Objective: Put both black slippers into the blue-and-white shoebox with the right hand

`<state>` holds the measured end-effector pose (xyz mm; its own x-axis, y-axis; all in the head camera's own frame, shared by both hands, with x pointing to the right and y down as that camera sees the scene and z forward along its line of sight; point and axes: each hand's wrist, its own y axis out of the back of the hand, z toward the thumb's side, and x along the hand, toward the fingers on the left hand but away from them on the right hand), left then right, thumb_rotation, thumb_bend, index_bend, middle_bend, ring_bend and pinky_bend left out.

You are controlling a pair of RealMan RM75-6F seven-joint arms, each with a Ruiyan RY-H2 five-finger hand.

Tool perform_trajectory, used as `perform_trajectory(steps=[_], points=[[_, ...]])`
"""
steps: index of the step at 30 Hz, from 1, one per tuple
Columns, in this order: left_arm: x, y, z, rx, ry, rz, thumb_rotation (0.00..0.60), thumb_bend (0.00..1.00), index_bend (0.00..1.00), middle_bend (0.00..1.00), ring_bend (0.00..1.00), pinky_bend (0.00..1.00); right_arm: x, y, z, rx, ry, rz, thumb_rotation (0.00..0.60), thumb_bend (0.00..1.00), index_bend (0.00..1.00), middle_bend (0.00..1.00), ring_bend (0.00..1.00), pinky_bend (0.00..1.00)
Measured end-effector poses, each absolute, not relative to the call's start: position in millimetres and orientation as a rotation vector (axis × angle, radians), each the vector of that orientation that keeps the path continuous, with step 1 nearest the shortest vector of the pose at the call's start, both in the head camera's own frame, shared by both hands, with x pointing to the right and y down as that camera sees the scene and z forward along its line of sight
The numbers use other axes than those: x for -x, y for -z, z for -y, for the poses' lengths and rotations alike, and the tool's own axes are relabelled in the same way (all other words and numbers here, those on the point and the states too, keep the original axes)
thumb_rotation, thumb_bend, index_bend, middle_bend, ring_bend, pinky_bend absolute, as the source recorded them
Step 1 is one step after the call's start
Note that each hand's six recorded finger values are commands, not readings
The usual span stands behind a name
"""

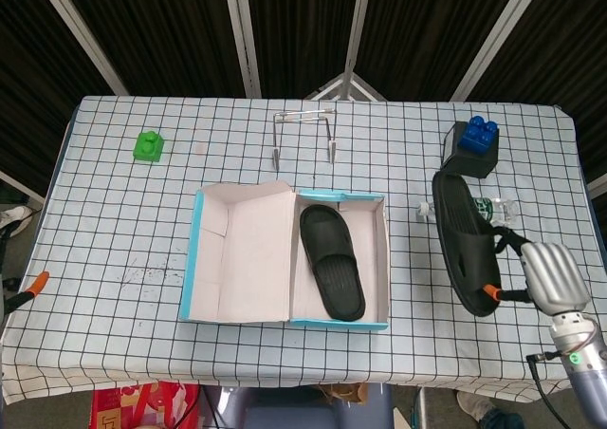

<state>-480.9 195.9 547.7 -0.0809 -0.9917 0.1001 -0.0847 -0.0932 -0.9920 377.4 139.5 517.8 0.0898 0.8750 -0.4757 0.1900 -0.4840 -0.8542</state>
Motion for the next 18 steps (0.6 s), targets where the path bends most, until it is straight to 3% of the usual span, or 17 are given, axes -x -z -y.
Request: perform_trajectory(steps=[8, 18], points=[[483.8, -547.0, -194.8, 1.288, 1.308, -1.292, 0.600, 0.23, 0.19, 0.00, 0.00, 0.12, -334.7, -512.7, -102.6, 1.797, -1.392, 1.036, 0.600, 0.48, 0.71, 0.48, 1.00, 1.00], [484.4, -546.0, -194.7, 1.291, 1.299, -1.299, 0.600, 0.23, 0.19, 0.00, 0.00, 0.12, -270.2, -542.8, -94.3, 1.955, -1.393, 1.056, 0.600, 0.49, 0.79, 0.48, 1.00, 1.00]])
